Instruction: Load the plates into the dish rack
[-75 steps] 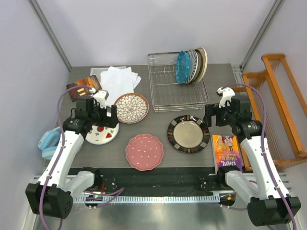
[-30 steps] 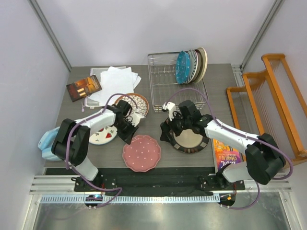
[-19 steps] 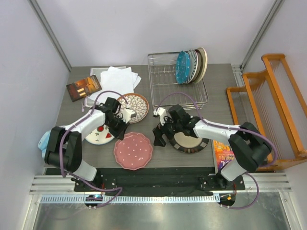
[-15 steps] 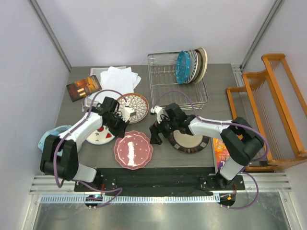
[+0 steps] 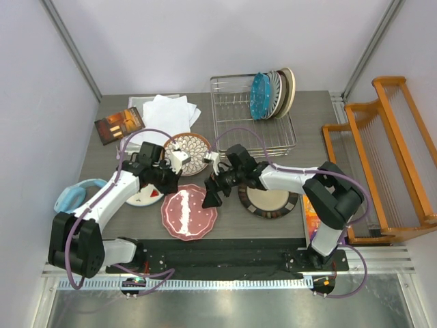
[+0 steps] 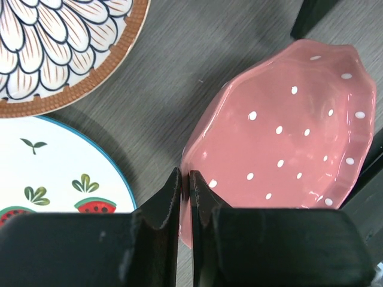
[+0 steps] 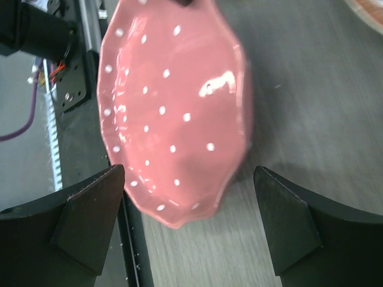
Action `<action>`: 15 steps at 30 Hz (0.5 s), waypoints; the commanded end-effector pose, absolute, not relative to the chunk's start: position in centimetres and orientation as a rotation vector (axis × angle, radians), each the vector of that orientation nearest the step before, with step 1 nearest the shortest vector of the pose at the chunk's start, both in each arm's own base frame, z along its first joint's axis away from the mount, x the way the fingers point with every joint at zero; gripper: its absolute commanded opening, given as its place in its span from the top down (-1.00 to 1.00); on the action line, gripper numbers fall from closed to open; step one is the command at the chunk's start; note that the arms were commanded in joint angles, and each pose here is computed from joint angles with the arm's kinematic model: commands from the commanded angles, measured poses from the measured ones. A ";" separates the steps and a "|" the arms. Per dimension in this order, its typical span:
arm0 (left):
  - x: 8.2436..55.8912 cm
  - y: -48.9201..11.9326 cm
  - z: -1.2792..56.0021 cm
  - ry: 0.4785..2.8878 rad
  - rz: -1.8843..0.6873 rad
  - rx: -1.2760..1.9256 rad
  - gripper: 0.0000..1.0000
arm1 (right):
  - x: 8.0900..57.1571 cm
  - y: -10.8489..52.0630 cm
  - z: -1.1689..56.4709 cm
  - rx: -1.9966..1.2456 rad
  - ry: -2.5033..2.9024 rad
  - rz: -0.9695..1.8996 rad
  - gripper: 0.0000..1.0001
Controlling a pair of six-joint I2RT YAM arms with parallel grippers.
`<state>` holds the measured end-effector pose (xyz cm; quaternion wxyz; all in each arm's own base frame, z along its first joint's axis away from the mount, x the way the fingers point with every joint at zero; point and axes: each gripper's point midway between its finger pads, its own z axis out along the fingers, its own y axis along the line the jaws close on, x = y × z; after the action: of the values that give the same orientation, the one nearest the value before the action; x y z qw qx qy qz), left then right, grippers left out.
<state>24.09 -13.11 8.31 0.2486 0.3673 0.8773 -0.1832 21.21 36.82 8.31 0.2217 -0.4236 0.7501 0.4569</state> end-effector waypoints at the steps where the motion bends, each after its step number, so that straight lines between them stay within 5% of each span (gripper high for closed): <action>1: 26.3 -13.6 10.0 2.274 -0.453 0.977 1.00 | 19.9 38.4 9.1 -1.248 2.019 1.338 -0.90; 15: 26.3 -14.1 11.2 2.222 -0.480 0.921 1.00 | 21.5 40.5 8.1 -1.169 2.016 1.375 -0.84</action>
<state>24.58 -13.21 9.15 0.2845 0.3549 0.8723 -0.1792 20.01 38.21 5.63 0.1783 -0.4221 0.7556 0.4681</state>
